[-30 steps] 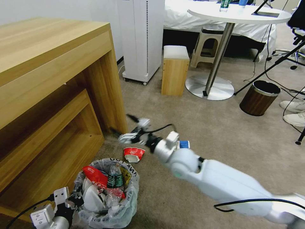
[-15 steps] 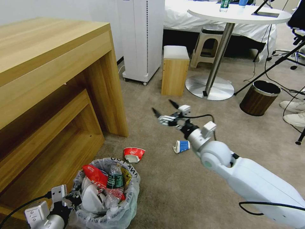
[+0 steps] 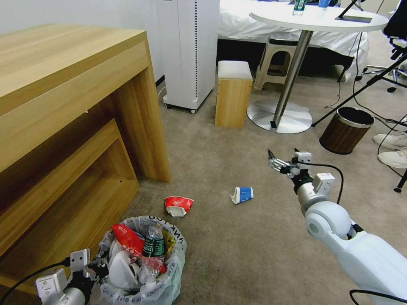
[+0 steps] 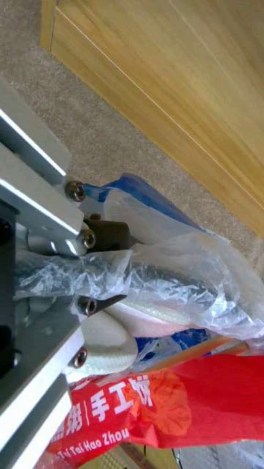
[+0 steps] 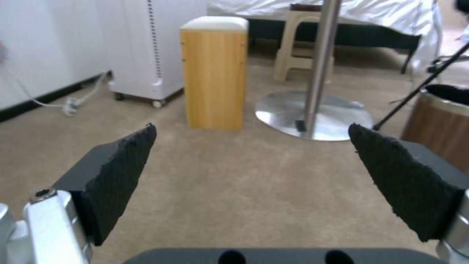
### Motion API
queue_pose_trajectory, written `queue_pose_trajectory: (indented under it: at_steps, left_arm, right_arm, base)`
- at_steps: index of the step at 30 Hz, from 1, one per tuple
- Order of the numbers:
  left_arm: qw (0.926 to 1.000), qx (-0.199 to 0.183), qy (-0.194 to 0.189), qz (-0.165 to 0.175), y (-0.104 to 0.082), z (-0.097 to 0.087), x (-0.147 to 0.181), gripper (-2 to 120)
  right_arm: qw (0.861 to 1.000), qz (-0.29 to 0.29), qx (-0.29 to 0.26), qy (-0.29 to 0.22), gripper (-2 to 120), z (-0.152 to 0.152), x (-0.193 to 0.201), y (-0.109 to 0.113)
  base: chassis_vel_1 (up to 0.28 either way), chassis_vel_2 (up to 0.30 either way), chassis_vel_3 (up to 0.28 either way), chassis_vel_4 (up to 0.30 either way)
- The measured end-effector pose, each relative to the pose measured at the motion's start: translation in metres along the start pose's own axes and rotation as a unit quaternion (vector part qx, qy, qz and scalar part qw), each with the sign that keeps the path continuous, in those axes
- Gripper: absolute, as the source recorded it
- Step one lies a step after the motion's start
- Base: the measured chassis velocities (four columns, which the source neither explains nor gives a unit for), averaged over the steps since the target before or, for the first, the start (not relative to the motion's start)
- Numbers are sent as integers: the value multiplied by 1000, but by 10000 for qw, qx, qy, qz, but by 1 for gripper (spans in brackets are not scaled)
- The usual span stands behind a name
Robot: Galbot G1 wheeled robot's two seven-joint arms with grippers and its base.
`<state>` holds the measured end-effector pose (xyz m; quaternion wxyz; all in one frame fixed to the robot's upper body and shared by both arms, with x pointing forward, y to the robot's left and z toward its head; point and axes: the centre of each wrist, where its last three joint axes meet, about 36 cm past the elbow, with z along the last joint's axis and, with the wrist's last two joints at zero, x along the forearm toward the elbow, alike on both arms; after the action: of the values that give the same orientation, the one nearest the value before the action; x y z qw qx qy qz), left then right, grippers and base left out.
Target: Pick up the trash bin and place the garbage on the floor into it.
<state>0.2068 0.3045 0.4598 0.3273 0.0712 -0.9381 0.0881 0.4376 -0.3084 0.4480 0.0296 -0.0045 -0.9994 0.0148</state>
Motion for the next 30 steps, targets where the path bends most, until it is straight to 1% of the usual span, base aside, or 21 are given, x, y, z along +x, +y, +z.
queue_pose_trajectory:
  at_steps: [7, 22, 25, 30]
  left_arm:
    - [10000, -18, -26, -9, 2, -2, 2, 1]
    - [9999, -106, -8, -12, 13, -10, -2, 1]
    - [9999, -101, 5, -16, 14, -9, -2, 1]
    - [10000, -75, 14, -9, 13, -8, -3, 1]
  right_arm:
    - [9999, 58, -104, -36, 100, 7, 7, 0]
    - [9999, -86, -107, -23, 100, 10, 14, -1]
    - [9999, -121, -119, -12, 96, 12, 15, 0]
    - [9998, -158, -125, 1, 95, 12, 15, 1]
  base:
    - [0, 0, 0, 0]
    - [0, 0, 0, 0]
    - [0, 0, 0, 0]
    - [0, 0, 0, 0]
